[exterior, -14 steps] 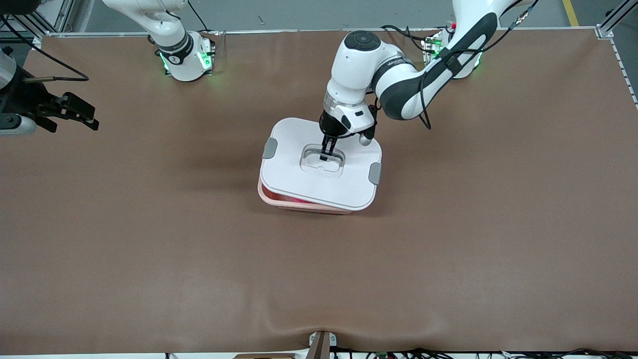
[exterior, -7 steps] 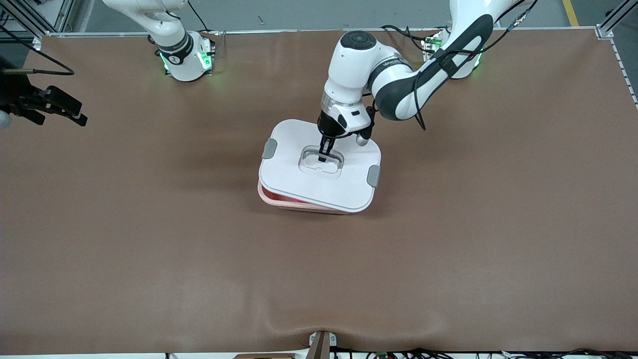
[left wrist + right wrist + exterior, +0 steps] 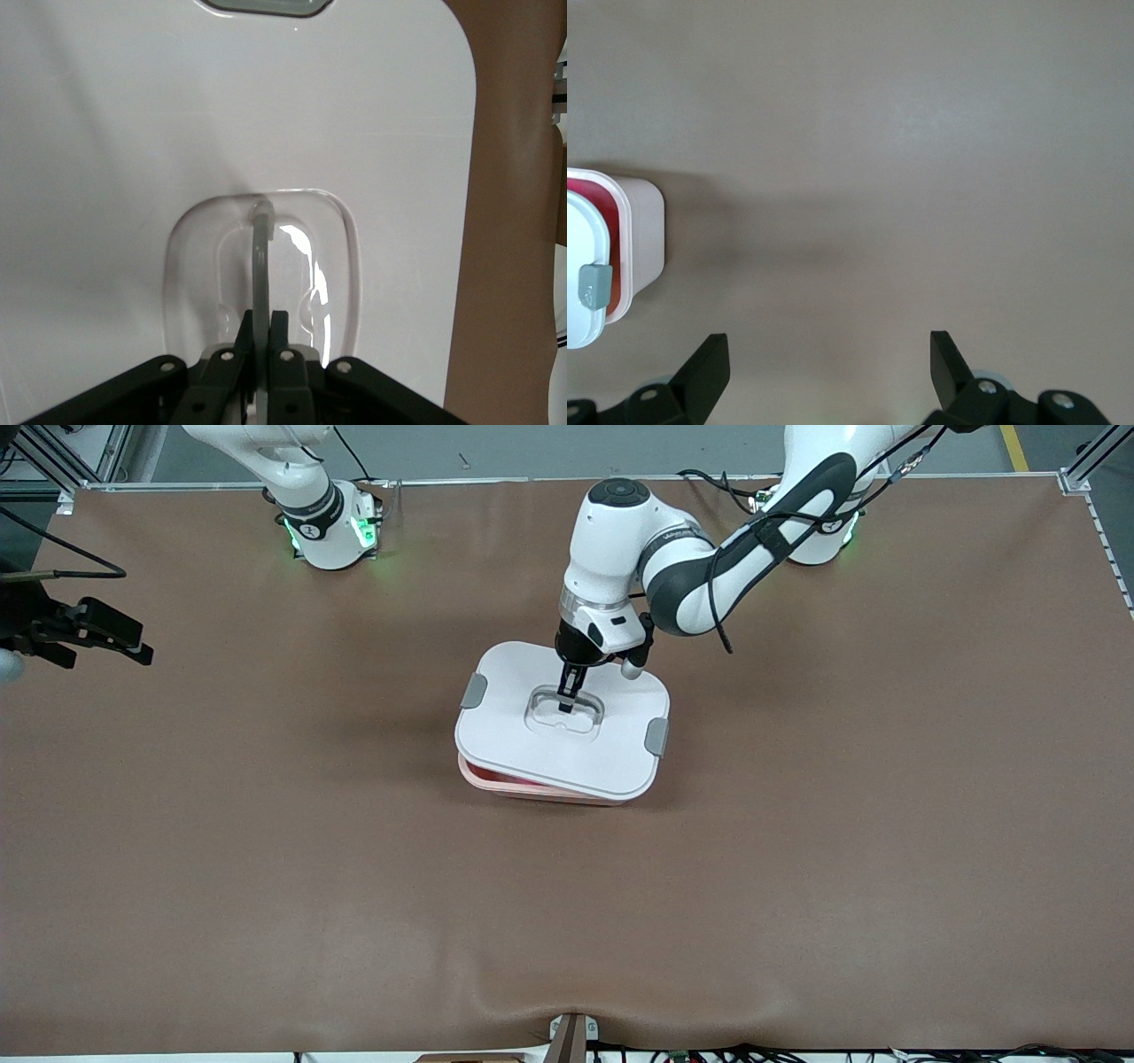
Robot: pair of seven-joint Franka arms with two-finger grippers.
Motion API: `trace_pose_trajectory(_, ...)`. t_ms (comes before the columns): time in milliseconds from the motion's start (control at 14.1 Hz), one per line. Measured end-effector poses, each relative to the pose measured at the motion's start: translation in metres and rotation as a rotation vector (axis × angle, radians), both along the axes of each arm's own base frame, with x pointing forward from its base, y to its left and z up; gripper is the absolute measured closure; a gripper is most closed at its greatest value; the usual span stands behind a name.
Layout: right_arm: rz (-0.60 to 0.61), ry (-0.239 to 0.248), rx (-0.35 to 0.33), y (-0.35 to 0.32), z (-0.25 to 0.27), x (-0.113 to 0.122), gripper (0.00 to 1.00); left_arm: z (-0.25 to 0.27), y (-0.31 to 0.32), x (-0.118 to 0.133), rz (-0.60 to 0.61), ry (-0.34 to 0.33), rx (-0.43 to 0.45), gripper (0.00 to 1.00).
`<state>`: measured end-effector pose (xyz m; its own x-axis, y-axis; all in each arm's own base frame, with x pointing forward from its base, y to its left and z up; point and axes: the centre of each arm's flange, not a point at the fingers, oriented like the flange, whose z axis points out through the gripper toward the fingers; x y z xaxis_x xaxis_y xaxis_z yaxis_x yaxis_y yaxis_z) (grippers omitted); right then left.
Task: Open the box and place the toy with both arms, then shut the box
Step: 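Lower the white lid onto the box base with the left gripper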
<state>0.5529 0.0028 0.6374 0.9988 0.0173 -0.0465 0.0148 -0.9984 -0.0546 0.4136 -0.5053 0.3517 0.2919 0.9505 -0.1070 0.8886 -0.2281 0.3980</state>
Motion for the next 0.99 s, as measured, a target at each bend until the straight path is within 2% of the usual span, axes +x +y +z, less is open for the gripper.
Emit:
trace_pose_trajectory(354,0.029,0.001,-0.001,0.011,-0.001,0.001,0.0,-0.003,-0.01,0.006,0.023,-0.012,0.0,0.93)
trace_pose_trajectory(495,0.021,-0.018,-0.004,0.006,-0.003,0.0,0.0,-0.004,-0.008,0.01,0.034,-0.012,0.005,0.93)
trace_pose_trajectory(990,0.012,-0.045,-0.023,0.0,0.011,-0.018,0.0,-0.012,-0.006,0.018,0.051,0.004,0.007,0.93)
